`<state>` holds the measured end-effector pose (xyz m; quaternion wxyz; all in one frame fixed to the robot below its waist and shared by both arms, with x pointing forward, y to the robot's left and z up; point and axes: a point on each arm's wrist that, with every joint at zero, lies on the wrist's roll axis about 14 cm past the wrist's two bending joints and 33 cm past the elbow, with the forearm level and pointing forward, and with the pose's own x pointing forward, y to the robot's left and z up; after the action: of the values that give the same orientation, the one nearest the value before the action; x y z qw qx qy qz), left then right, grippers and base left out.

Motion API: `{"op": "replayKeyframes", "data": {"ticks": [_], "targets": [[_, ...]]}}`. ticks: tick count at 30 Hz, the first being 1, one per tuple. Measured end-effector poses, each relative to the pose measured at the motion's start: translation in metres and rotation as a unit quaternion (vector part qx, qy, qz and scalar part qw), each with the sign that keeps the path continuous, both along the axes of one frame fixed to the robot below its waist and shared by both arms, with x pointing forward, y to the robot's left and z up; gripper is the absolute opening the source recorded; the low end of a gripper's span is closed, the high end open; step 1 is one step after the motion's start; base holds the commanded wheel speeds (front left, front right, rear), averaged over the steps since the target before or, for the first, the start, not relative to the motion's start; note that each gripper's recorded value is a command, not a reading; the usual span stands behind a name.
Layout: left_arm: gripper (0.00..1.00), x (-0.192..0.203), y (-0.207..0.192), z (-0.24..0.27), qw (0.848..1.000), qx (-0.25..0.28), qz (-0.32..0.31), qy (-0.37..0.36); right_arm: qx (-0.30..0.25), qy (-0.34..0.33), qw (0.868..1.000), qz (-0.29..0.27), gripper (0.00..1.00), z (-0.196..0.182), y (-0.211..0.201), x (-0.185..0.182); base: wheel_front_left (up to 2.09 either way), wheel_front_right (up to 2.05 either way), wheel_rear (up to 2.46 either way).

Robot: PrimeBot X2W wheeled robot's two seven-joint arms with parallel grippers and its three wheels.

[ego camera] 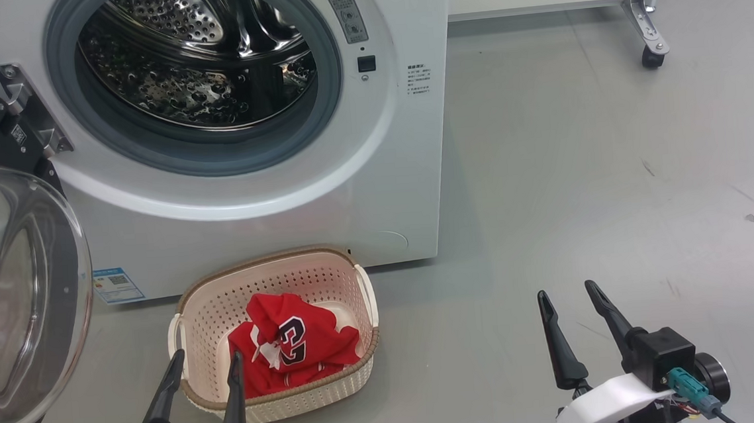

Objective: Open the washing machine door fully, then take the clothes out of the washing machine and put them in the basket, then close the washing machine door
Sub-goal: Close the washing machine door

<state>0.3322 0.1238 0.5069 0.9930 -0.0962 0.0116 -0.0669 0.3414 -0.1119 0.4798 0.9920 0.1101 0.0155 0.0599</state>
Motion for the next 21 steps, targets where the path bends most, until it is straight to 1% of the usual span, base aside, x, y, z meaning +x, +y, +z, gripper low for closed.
{"op": "replayKeyframes", "data": {"ticks": [10,21], "targets": [[1.0,-0.0016,-0.0009,-0.0001,1.0,0.002,-0.003,0.002,0.0,-0.002,1.0,-0.002,1.0,0.0015,-0.0013,-0.0003,-0.46,0.46,0.0],[1.0,-0.0029,0.0012,-0.0001,1.0,0.002,0.002,0.004,0.001,-0.003,1.0,-0.003,1.0,0.0016,-0.0015,-0.0005,-0.07,0.07,0.0]]}}
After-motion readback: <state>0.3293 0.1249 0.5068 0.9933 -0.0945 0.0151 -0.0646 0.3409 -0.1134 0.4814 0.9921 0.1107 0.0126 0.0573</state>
